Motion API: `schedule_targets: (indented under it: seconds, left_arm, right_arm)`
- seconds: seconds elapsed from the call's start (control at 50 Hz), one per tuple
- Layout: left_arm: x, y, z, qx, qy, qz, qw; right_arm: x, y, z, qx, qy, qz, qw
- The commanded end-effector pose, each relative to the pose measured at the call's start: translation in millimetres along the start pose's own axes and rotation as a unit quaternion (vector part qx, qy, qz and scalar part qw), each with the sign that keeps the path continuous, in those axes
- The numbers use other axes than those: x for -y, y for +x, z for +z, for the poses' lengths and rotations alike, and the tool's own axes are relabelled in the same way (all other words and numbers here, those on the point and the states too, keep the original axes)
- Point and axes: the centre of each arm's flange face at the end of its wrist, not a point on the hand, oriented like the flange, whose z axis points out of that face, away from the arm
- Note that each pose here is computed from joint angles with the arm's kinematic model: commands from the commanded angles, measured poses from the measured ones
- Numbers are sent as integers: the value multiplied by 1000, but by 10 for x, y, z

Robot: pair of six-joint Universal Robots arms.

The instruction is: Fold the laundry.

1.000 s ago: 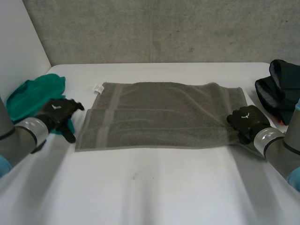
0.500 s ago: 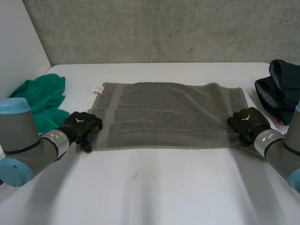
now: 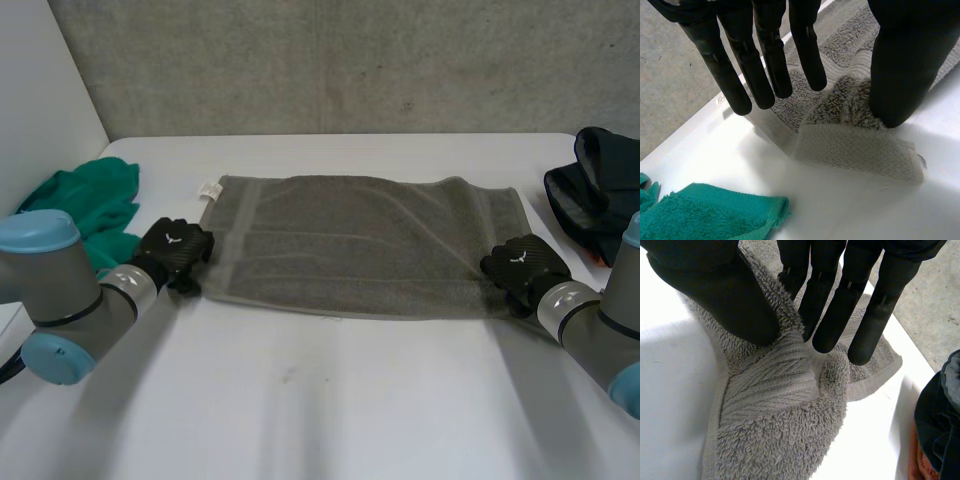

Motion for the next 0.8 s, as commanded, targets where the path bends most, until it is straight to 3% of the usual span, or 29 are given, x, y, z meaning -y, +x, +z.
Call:
schedule_targets:
  seconds: [0.02, 0.2, 0.36, 0.44, 0.52, 0.58, 0.68, 0.8]
  left_arm:
    - [9, 16, 37, -4, 3, -4, 1000]
    - [221, -25, -186, -2, -8, -17, 1000]
    - [707, -239, -865, 17, -29, -13, 999]
    - [858, -256, -1220, 8, -60, 4, 998]
    - [875, -136, -1484, -35, -118, 21, 992]
    - [779, -77, -1451, -60, -151, 27, 986]
    - [592, -106, -1142, -49, -177, 36, 982]
    - [771, -291, -659, 18, -121, 59, 991]
  right_arm:
    - [10, 18, 7, -3, 2, 2, 1000]
    - [105, 91, -40, -7, 6, -2, 1000]
    - [381, 439, -473, 2, -37, -40, 999]
    - [393, 615, -733, 28, -90, -64, 993]
    - [308, 523, -864, 110, -144, -102, 978]
    - [258, 445, -755, 131, -148, -118, 973]
    - [166, 382, -503, 131, -156, -110, 973]
    - [365, 595, -102, 41, -105, -113, 987]
